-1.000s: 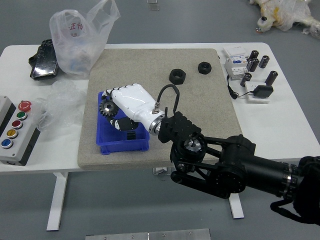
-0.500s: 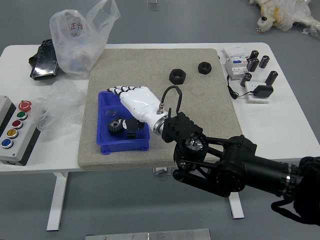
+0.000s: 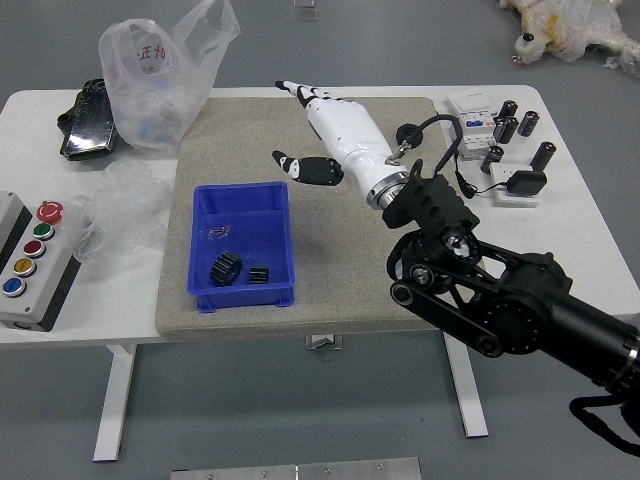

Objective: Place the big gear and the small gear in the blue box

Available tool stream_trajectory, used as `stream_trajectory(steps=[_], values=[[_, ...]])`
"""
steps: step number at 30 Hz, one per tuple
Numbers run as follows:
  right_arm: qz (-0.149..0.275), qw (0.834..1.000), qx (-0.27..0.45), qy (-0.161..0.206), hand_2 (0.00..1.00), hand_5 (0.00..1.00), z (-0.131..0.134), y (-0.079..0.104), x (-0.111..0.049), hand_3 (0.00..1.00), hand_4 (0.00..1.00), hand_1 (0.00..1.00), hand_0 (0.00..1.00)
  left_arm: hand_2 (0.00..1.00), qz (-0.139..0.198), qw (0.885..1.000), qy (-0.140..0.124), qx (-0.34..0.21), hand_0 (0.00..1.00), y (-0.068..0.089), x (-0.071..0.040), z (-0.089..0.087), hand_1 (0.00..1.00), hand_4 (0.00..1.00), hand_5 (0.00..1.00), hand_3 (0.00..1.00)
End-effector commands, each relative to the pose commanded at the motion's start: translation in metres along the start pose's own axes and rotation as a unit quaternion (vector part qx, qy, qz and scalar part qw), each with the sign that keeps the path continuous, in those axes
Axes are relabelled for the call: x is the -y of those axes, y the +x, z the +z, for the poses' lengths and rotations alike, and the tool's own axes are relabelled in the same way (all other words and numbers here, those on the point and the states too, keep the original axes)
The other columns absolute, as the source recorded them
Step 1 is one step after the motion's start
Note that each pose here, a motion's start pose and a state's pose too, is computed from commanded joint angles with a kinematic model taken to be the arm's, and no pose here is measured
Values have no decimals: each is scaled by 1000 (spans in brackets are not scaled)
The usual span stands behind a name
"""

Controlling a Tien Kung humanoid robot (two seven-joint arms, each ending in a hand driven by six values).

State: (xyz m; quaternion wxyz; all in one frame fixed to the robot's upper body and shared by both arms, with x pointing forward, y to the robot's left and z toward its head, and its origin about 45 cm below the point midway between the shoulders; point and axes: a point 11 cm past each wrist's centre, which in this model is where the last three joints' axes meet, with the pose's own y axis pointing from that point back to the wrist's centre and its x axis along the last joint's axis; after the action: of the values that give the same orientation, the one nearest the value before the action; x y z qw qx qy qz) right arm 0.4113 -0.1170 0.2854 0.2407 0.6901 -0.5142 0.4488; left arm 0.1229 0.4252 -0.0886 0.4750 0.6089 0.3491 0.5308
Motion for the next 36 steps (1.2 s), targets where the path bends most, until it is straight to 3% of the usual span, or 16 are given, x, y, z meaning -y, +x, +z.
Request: stream_trajectory(steps=[9,15,16,18,24,27,28,36], values=[[70,989,121,-49,845,290,66,39,-29,852,701,785,544,556,-1,1000,0,-1,761,-2,1,-2,597,733,556,712],[100,975,190,-63,831,316,103,57,-60,840,714,779,573,556,0,1000,-5,1,761,-1,1,0,597,733,556,712],[105,972,200,-64,813,393,109,61,-67,827,747,772,591,556,1,1000,-7,1,761,0,1,1,597,734,556,712],[117,966,220,-68,813,393,121,67,-80,827,747,772,591,556,2,1000,-9,1,761,1,0,2,597,734,556,712],[154,945,267,-105,798,447,159,78,-115,815,764,765,595,556,2,1000,-7,3,761,2,0,1,597,735,556,712],[168,941,273,-108,798,447,163,84,-119,815,764,765,595,556,3,1000,-10,4,761,4,0,3,597,735,556,712],[171,941,273,-107,796,388,163,86,-119,803,741,760,593,556,3,1000,-12,4,761,4,0,4,597,734,556,712],[203,938,262,-102,831,389,165,106,-126,800,746,757,588,556,3,1000,-18,-2,760,3,0,6,597,736,557,713]])
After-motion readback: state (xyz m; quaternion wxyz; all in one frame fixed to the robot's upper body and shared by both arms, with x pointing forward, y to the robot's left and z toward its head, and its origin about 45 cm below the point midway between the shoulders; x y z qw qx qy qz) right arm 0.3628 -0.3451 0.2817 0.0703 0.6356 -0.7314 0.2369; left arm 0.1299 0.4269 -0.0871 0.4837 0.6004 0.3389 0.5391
